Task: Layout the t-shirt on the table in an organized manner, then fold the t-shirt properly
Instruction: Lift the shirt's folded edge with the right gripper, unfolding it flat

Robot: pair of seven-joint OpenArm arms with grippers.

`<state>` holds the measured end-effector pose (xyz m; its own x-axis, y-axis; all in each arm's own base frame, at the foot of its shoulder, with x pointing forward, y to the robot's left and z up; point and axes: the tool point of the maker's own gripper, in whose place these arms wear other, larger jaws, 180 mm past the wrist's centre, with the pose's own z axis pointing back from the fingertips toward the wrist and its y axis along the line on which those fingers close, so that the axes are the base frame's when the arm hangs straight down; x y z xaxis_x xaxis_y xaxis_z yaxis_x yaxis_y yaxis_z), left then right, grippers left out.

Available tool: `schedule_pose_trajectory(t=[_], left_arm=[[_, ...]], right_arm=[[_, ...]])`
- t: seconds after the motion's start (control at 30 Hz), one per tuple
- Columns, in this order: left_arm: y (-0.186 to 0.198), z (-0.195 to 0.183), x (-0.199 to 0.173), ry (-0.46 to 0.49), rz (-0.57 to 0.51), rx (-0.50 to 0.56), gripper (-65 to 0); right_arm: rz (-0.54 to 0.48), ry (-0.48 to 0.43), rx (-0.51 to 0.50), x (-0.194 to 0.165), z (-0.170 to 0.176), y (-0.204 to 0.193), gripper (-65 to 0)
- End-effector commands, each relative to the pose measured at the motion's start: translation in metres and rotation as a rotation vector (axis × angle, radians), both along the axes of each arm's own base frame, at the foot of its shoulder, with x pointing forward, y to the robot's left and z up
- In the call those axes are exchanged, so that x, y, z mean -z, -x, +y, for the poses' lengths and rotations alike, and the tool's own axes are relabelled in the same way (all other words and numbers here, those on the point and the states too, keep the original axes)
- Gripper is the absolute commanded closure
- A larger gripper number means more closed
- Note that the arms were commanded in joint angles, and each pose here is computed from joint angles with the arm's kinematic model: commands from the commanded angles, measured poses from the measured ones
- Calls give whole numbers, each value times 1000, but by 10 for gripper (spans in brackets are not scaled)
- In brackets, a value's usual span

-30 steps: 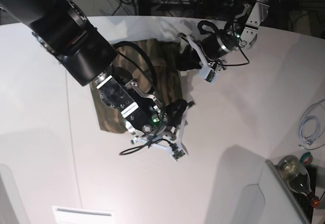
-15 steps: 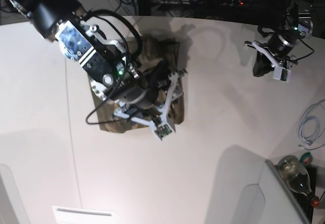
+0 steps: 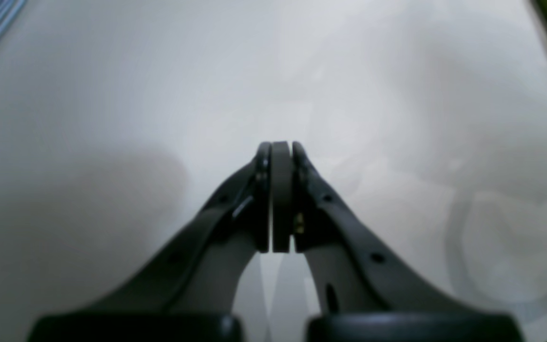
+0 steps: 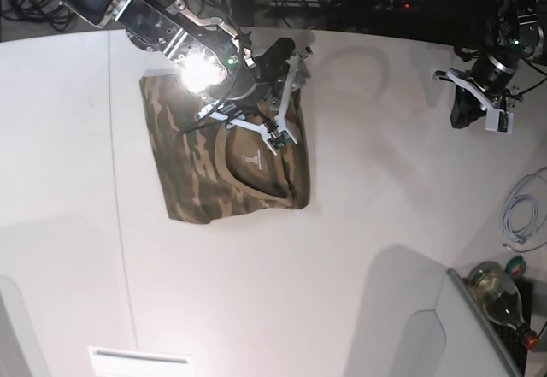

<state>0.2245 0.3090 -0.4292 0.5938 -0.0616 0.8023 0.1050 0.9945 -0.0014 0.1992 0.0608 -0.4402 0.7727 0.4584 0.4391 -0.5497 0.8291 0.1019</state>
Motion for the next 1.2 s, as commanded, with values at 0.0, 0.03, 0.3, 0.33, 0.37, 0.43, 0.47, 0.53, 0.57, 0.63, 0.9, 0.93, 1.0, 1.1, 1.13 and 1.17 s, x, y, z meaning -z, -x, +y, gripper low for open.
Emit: schedule_pose_trajectory(t=[0.0,0.03,0.3,0.33,0.37,0.43,0.47,0.53,0.57,0.63,0.9,0.93,1.0,1.1,1.13,1.17], left_arm=[[-8,5,-13,-12,-43,9,0],[-8,5,-13,-11,-43,11,0],[-3,6,-9,-10,-30,7,0],[-2,5,-9,-10,-28,8,0],[-3,5,-10,-11,-29,9,0],[-2,5,-9,-11,-28,9,0],[-2,5,-9,-10,-27,8,0],[-1,6,-8,-10,-25,7,0],[-1,6,-8,-10,-25,7,0],[-1,6,-8,-10,-25,7,0],[-2,6,-9,-9,-27,7,0],[-2,5,-9,-6,-28,5,0],[-4,3,-9,3,-36,1,0],[-10,-21,-3,44,-42,19,0],[-15,-34,0,62,-41,46,0],[-18,-53,6,85,-32,85,0]], right_arm=[[-26,-19,9,-6,4,-8,-354],[-19,-12,11,-3,3,-7,-354],[-41,-1,28,5,-3,-15,-350],[-35,9,30,9,-5,-14,-348],[-23,24,33,14,-8,-13,-348],[-23,32,36,18,-10,-14,-348],[-34,28,34,18,-9,-16,-347],[-45,23,34,17,-8,-18,-308],[-47,22,38,17,-9,-19,-249],[-47,22,39,17,-9,-19,-86],[-83,-47,26,-10,6,-23,-6],[-78,-52,20,-14,8,-21,-6],[-83,-74,10,-26,13,-20,-6],[-95,-94,1,-37,18,-21,-6],[-95,-95,0,-38,18,-21,-6],[-94,-94,2,-38,18,-22,-6]])
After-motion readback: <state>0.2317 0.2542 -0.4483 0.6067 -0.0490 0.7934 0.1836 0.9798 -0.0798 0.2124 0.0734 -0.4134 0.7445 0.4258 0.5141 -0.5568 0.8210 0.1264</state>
